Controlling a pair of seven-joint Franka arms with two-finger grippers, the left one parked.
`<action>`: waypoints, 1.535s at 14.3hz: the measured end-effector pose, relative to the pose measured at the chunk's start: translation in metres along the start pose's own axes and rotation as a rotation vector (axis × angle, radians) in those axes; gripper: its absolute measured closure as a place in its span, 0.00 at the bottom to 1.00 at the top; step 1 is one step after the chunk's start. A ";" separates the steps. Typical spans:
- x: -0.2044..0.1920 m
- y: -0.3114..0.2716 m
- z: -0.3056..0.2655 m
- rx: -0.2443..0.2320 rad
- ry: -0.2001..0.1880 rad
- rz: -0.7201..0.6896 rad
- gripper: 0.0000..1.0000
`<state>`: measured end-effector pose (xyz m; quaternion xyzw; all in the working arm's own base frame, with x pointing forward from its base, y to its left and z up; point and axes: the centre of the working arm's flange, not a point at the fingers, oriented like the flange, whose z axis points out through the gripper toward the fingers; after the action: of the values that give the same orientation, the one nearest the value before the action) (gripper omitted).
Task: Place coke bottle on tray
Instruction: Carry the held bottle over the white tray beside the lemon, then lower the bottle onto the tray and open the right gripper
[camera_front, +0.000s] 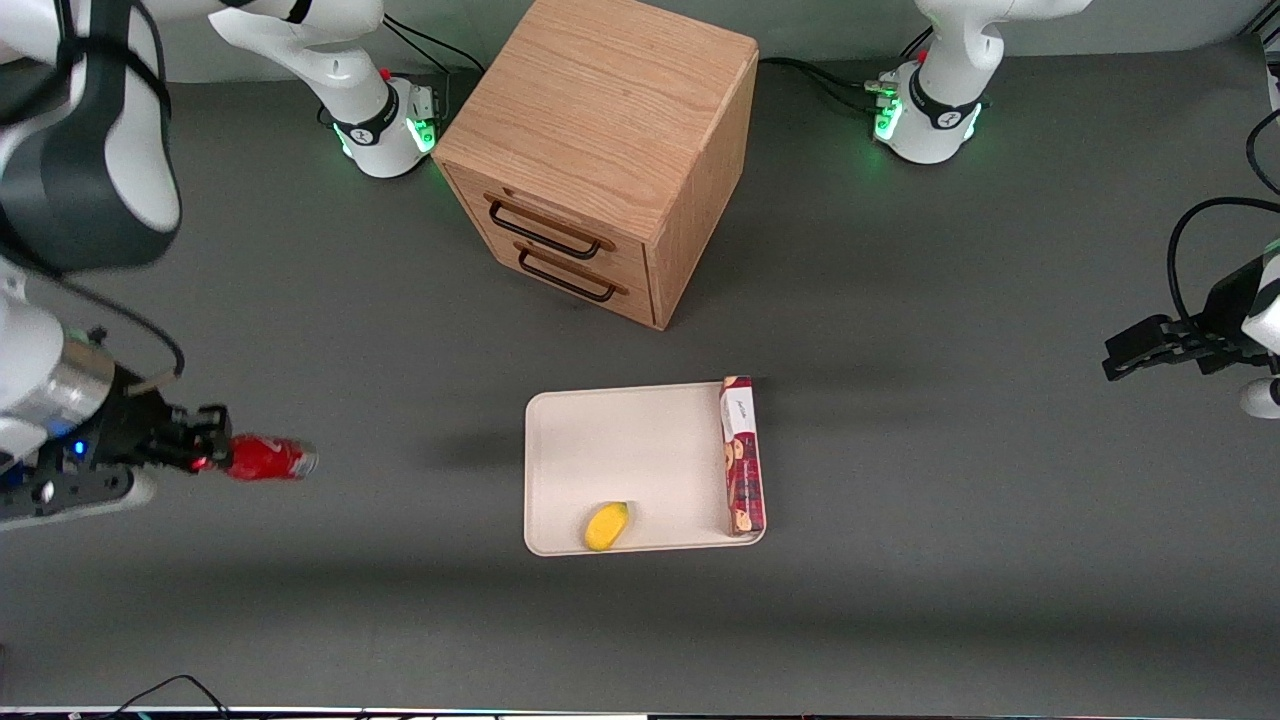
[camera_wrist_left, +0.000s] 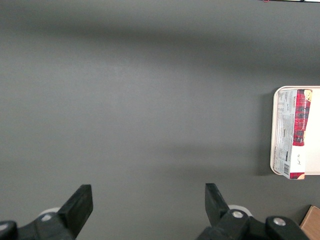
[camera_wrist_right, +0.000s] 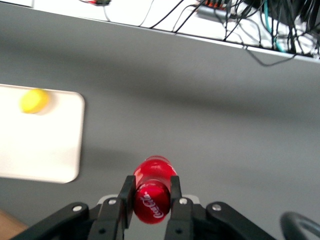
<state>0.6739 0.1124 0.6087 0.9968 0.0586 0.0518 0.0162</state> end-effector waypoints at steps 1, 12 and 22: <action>-0.007 -0.027 -0.011 -0.006 -0.001 0.029 0.69; -0.019 -0.263 0.146 -0.100 0.058 0.441 0.69; -0.037 -0.294 0.255 -0.122 0.103 0.501 0.68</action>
<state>0.6306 0.3934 0.3399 0.9734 -0.1926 0.1083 0.0597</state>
